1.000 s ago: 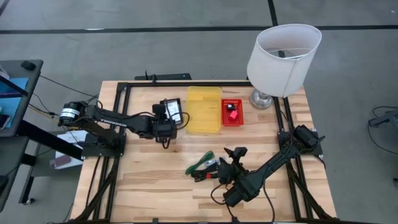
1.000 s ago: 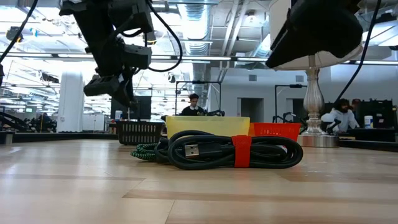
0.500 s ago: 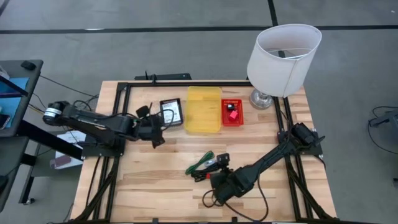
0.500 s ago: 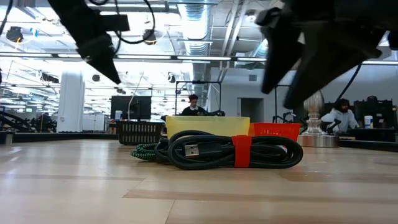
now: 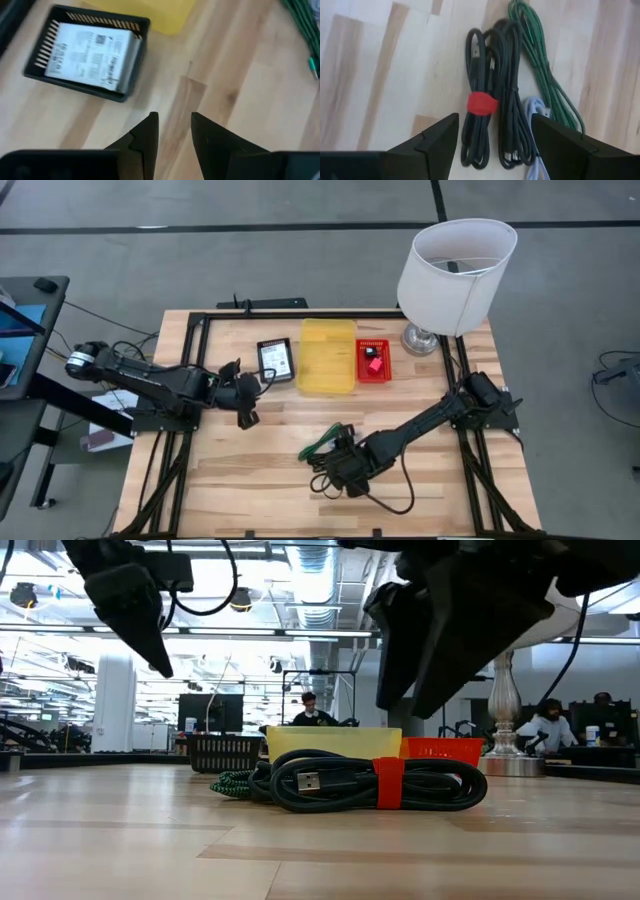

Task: Pick and place items into bin
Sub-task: Put the bottom black charger cable into the yellow bin

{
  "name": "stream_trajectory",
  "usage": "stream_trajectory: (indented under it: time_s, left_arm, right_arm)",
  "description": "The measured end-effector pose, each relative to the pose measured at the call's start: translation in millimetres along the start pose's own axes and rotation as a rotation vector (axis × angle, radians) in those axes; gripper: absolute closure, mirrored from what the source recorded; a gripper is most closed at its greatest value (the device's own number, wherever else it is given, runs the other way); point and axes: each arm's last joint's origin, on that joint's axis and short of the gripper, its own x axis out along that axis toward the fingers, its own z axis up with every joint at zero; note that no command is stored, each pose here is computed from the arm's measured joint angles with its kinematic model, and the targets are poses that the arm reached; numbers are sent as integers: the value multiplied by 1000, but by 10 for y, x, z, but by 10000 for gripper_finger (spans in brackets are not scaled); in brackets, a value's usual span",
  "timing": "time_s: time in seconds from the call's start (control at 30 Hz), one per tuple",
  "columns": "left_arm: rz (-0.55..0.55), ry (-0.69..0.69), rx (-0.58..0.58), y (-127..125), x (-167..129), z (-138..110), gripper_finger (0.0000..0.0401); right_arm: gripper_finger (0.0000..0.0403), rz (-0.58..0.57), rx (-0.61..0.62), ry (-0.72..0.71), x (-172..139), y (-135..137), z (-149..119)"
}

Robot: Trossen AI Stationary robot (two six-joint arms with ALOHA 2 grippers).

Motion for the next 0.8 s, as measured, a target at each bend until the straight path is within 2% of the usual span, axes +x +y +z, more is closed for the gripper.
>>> stream_trajectory:
  time_s: [0.17,0.47,0.63,0.8]
  left_arm:
    - [-9,7,2,-3,2,-2,294]
    - [-9,6,6,-3,2,-1,294]
    - [-8,6,6,-3,2,-1,294]
    - [-9,5,5,-4,2,-1,294]
  right_arm:
    - [159,9,9,-53,-3,15,51]
    - [159,3,-17,-52,-30,120,28]
    - [159,-63,-14,-31,-7,296,-40]
    - [159,-150,49,-75,-54,392,-50]
